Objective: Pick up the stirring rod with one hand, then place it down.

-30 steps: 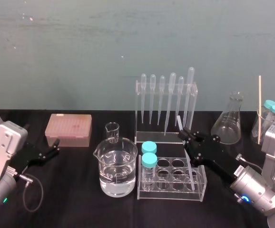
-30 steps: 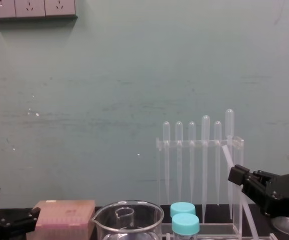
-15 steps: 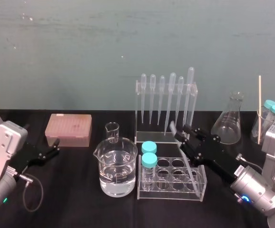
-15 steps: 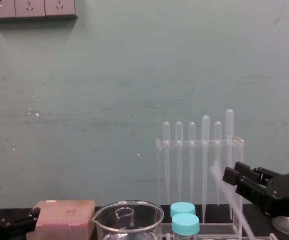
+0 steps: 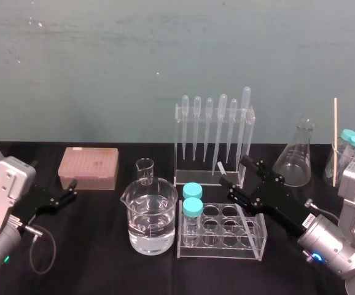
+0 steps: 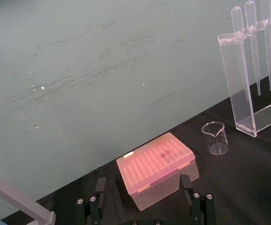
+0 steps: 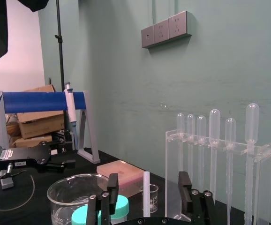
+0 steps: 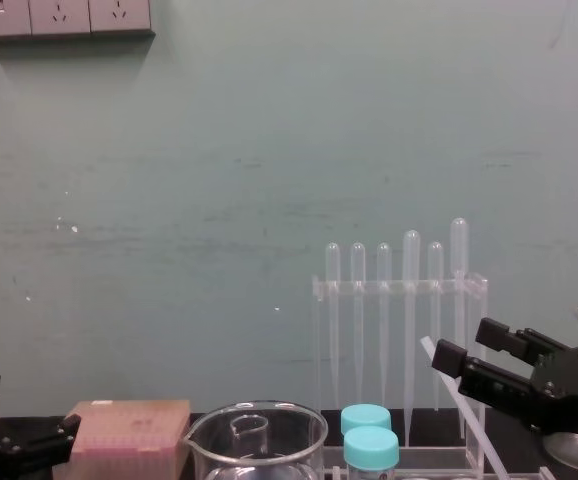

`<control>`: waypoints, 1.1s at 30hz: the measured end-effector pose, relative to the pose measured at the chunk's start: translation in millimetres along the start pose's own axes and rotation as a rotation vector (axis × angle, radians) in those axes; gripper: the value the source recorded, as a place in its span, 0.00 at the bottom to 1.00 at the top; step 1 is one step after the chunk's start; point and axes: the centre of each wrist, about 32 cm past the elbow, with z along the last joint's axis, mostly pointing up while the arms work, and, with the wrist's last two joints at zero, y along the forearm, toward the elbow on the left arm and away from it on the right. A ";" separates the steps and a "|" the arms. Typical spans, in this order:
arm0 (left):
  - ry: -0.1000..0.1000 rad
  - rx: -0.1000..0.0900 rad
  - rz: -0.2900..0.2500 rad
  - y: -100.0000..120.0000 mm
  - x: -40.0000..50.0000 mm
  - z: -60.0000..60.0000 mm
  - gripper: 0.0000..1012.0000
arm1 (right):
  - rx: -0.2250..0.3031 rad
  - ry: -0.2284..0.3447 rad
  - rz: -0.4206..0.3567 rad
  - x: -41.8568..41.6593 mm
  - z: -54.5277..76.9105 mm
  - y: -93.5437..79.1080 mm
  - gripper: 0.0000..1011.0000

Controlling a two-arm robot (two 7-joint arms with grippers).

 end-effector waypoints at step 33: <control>0.000 0.000 0.000 0.0 0.0 0.0 0.99 | 0.030 -0.060 -0.353 4.4 23.1 -11.1 0.99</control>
